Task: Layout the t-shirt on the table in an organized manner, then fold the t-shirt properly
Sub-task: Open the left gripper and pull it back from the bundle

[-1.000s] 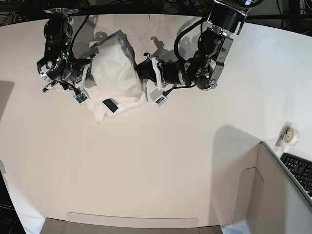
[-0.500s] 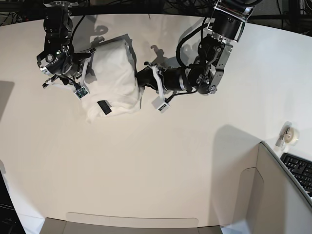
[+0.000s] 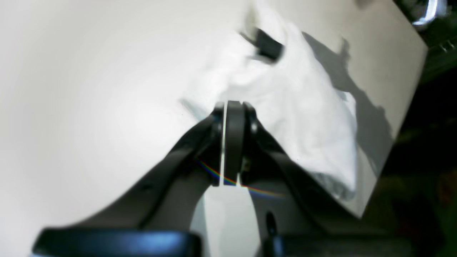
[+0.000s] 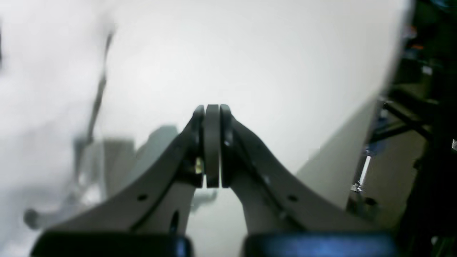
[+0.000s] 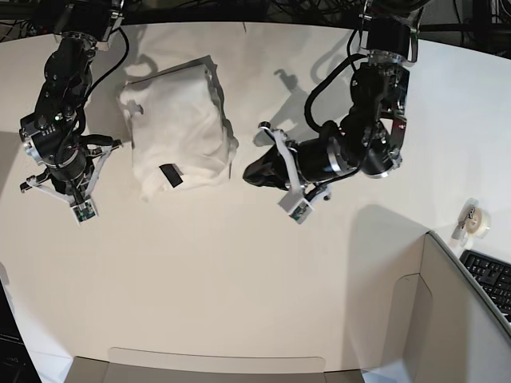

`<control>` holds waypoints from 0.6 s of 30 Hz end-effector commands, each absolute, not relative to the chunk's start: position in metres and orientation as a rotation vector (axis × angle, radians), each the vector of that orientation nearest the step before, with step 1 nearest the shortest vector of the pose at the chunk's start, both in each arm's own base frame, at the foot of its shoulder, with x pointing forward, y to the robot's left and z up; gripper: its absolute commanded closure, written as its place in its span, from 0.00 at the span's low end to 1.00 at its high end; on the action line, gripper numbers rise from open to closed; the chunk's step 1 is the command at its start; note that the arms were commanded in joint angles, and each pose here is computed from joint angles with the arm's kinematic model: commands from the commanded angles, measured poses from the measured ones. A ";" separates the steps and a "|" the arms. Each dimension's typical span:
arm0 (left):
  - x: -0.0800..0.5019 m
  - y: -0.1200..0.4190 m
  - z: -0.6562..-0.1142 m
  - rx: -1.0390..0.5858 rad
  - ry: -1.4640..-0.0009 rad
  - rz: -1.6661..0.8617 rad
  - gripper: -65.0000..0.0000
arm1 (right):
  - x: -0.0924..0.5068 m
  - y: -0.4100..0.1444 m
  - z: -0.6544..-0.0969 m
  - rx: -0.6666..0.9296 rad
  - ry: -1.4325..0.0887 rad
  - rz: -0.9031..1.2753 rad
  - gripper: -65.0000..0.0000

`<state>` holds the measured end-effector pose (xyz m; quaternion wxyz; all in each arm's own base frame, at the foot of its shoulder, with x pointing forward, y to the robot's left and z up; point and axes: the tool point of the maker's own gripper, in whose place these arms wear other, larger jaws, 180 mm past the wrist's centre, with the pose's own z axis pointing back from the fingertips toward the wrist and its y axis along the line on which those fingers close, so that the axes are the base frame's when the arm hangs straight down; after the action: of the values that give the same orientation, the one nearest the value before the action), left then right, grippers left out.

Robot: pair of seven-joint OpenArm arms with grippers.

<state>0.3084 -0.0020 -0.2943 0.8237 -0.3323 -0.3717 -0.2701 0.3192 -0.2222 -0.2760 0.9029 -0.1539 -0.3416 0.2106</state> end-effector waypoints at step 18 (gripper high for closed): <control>0.262 0.114 -0.327 -0.468 -0.712 -0.466 1.00 | 0.286 -0.110 -0.321 -0.029 -0.668 0.525 1.00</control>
<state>0.2573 0.1146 -0.3377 0.8925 -0.2227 -0.3248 -0.2199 0.2785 -0.1131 -0.3321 0.9186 -0.0157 -0.3015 0.2548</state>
